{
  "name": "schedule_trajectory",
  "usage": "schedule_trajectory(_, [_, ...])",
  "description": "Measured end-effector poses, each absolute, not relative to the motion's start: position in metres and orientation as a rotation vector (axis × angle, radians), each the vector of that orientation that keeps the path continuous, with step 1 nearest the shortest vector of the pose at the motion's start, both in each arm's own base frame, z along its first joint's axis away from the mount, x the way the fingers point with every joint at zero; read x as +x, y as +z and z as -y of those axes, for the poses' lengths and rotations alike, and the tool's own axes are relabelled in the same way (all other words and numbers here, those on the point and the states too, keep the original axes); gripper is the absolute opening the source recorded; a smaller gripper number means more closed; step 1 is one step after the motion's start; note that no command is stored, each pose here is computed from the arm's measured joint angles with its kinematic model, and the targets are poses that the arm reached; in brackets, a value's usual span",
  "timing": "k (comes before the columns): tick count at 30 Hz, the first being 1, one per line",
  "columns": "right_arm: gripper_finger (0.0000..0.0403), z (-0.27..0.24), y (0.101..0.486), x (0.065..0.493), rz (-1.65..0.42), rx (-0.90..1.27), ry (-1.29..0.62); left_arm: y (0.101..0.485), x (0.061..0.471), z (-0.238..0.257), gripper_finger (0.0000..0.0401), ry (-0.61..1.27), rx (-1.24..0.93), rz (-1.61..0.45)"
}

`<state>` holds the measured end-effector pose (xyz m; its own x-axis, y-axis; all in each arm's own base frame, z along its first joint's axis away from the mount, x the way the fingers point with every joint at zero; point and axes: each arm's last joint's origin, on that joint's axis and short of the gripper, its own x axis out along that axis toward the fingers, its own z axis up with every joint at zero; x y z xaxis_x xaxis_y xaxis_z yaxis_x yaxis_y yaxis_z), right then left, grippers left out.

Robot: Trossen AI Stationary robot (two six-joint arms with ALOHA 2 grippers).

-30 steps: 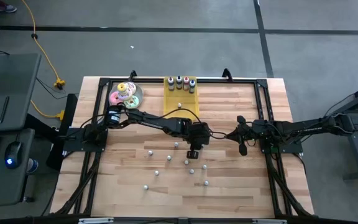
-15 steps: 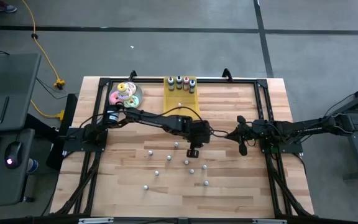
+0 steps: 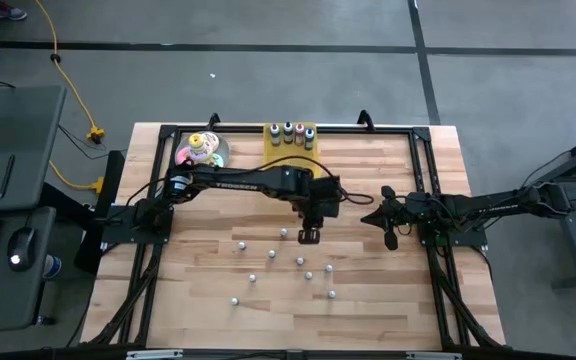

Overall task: Pick & Place food coloring
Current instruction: Put the small blue food coloring bottle into the yellow bin

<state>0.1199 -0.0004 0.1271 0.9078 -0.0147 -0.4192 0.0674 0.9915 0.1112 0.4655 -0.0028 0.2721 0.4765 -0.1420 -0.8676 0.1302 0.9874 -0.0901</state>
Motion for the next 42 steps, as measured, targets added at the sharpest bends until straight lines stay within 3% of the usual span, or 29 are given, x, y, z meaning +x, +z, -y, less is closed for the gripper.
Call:
schedule_trajectory(27, [0.0000,0.000,0.127,0.120,-0.431,0.124,-0.042,0.348,0.419,-0.014,0.0031,-0.119,0.017,-1.069])
schedule_trajectory(36, [0.0000,0.000,0.127,0.120,-0.431,0.124,-0.042,0.363,0.400,-0.034,0.0031,0.147,-0.148,-1.067])
schedule_trajectory(42, [0.0000,0.000,0.127,0.120,-0.432,0.124,-0.042,0.352,0.381,-0.049,0.0031,0.279,-0.232,-1.049])
